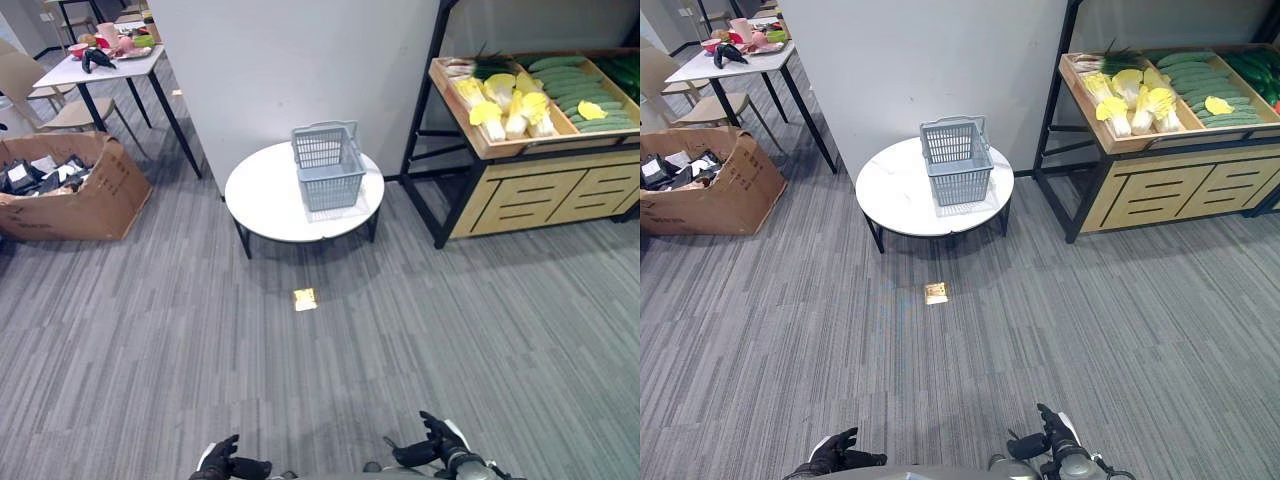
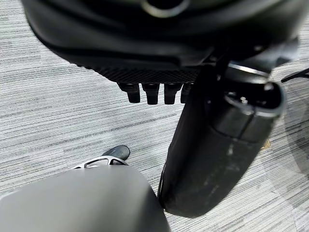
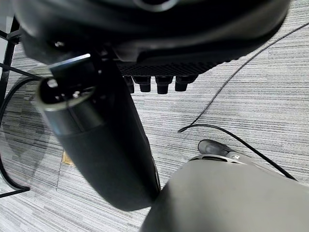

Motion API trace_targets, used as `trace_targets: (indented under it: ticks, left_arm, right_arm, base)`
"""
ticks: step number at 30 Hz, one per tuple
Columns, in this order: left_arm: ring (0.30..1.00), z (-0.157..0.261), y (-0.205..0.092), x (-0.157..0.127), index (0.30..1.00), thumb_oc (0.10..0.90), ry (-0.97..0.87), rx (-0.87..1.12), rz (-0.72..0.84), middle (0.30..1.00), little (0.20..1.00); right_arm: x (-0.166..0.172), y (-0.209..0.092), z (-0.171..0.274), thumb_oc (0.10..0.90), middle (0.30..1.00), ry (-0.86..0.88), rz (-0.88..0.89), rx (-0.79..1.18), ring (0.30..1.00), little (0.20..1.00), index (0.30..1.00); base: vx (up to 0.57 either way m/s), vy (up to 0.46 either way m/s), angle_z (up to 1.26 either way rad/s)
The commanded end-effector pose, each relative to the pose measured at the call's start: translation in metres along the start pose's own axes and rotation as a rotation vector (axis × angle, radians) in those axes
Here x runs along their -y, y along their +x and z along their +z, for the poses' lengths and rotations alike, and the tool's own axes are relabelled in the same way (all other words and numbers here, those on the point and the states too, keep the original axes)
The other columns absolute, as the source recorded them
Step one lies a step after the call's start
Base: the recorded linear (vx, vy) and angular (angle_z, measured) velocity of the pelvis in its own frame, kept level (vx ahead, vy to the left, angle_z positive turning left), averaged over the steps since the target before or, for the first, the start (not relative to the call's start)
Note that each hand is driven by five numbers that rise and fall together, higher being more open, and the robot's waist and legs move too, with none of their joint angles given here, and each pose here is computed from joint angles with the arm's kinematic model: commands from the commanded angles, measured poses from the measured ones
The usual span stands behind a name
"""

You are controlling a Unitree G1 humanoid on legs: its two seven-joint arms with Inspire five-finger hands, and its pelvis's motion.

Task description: Get the vegetables into the basket

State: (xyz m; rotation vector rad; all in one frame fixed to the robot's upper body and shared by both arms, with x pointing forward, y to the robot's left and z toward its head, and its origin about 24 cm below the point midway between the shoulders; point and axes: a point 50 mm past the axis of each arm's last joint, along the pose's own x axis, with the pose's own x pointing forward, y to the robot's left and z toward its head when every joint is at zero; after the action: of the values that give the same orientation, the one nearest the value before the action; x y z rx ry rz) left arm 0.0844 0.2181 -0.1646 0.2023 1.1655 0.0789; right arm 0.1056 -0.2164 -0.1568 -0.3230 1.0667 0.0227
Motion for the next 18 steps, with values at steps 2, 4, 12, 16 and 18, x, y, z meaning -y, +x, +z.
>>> trace_targets:
  ticks: [2,4,12,16,18]
  left_arm:
    - [1.0,0.0142,0.0035,0.0087,1.0,0.9,-0.036,0.028,0.006,1.0,1.0]
    - [1.0,0.0149,0.0037,0.0112,1.0,0.9,-0.062,0.025,-0.011,1.0,1.0]
    - [1.0,0.0105,0.0034,0.0125,1.0,0.9,-0.049,-0.001,-0.006,1.0,1.0]
    - [1.0,0.0115,0.0035,0.0137,1.0,0.9,-0.058,0.002,-0.003,1.0,1.0]
    - [1.0,0.0126,0.0036,0.0145,1.0,0.9,-0.058,0.006,-0.005,1.0,1.0]
  right_arm:
    - [0.0112,0.004,0.0103,0.9,1.0,-0.04,-0.031,0.016,1.0,1.0,1.0]
    - [0.0115,0.004,0.009,0.9,1.0,-0.016,-0.039,0.007,1.0,1.0,1.0]
    - [0.0177,0.004,0.0071,0.9,1.0,0.009,-0.064,-0.008,1.0,1.0,1.0]
    - [0.0181,0.0041,0.0076,0.9,1.0,0.008,-0.071,-0.006,1.0,1.0,1.0]
    - [0.0186,0.0042,0.0081,0.9,1.0,0.008,-0.073,-0.005,1.0,1.0,1.0]
  base:
    - [0.0,0.0,0.0]
    - [0.0,0.0,0.0]
    - [0.0,0.0,0.0]
    - [0.0,0.0,0.0]
    - [0.0,0.0,0.0]
